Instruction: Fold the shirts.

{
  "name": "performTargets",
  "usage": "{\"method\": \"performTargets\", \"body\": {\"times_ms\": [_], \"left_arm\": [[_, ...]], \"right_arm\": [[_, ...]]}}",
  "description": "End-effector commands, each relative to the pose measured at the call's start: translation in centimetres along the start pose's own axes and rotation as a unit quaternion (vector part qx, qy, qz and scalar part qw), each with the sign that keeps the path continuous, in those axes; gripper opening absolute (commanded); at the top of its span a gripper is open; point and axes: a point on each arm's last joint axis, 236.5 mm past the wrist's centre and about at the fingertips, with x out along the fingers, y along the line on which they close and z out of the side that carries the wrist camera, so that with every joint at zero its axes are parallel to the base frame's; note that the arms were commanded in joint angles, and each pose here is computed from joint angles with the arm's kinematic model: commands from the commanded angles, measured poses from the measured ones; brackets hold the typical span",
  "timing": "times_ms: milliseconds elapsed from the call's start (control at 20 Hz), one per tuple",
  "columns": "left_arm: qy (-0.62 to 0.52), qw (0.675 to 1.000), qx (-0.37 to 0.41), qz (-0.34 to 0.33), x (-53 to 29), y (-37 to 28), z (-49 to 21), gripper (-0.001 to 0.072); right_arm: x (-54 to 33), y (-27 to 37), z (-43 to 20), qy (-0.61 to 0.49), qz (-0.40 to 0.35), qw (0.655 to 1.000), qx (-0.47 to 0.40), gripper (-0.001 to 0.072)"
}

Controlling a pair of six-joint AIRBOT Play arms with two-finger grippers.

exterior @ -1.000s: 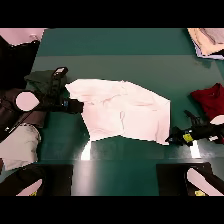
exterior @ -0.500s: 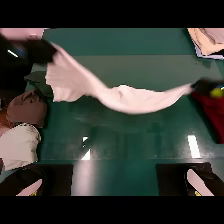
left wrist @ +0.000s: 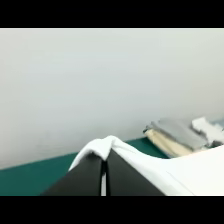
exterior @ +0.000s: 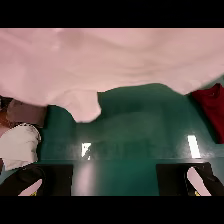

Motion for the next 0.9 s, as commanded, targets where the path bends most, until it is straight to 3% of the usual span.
{"method": "performTargets", "body": {"times_ms": [0, 150, 300, 450, 600, 750, 850], "left_arm": [[-0.08, 0.996, -0.014, -0.048, -4.8, -2.8, 4.8, 0.0025], [-0.047, 0.999, -0.002, -0.025, -4.9, -1.9, 3.3, 0.0025], [0.061, 0.998, 0.003, 0.028, -1.1, 1.3, -3.7, 0.0025], [0.229, 0.971, -0.006, 0.068, 3.4, 4.5, -15.9, 0.0025], [0.351, 0.932, -0.003, 0.088, 7.1, 6.7, -26.4, 0.0025], [0.414, 0.904, 0.016, 0.108, 10.9, 9.5, -33.5, 0.0025], [0.422, 0.898, 0.009, 0.124, 13.8, 11.8, -37.0, 0.0025]], "right_arm": [[-3.8, 1.1, 3.8, -0.054, -0.023, 0.998, -0.031, 0.0016], [-2.7, 0.4, 1.8, -0.017, -0.024, 1.0, -0.008, 0.0015], [0.8, -1.9, -4.9, 0.11, -0.026, 0.992, 0.048, 0.0014], [4.2, -4.8, -13.7, 0.304, -0.024, 0.946, 0.105, 0.0014], [7.7, -7.7, -21.3, 0.43, -0.027, 0.886, 0.173, 0.0014], [9.9, -8.9, -29.2, 0.533, -0.017, 0.818, 0.217, 0.0014], [12.5, -9.0, -32.9, 0.549, -0.003, 0.806, 0.222, 0.0014]]}}
